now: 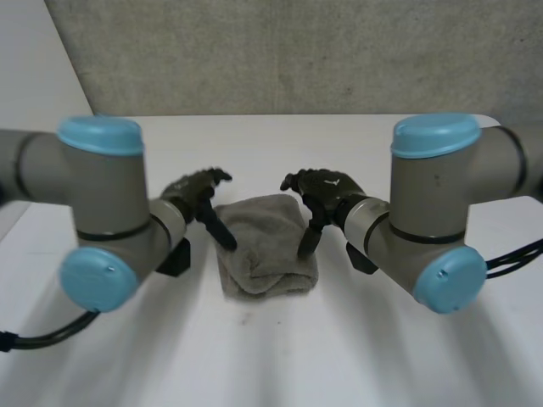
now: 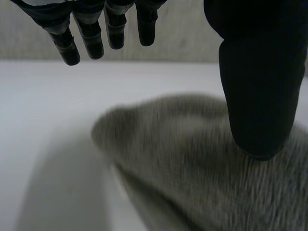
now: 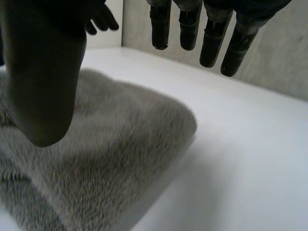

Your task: Fold the towel.

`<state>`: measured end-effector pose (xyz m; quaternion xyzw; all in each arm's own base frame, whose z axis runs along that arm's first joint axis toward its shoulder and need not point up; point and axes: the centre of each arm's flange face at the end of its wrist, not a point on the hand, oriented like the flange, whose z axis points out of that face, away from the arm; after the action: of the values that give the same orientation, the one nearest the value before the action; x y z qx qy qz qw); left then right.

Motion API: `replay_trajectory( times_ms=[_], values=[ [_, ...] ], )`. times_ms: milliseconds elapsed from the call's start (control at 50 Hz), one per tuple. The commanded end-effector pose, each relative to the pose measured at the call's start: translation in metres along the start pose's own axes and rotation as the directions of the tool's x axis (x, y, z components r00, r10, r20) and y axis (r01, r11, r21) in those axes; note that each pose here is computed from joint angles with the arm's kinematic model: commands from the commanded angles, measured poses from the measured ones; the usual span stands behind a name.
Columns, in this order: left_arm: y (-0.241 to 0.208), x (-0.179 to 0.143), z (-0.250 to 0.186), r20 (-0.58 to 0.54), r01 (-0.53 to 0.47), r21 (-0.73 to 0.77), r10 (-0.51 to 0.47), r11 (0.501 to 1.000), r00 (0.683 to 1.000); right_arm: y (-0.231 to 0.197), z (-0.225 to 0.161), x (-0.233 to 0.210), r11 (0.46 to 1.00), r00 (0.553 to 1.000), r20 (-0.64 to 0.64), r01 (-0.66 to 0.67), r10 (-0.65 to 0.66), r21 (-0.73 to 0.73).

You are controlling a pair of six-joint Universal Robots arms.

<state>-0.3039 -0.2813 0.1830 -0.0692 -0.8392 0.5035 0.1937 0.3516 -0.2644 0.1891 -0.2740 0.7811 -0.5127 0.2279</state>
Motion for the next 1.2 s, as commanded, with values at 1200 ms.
replay_trajectory(
  times_ms=[1200],
  values=[
    [-0.150, 0.006, -0.141, 0.101, -0.160, 0.367, 0.132, 0.916, 0.986, -0.138, -0.118, 0.083, 0.934, 0.884, -0.458, 0.237, -0.094, 0.266]
  ],
)
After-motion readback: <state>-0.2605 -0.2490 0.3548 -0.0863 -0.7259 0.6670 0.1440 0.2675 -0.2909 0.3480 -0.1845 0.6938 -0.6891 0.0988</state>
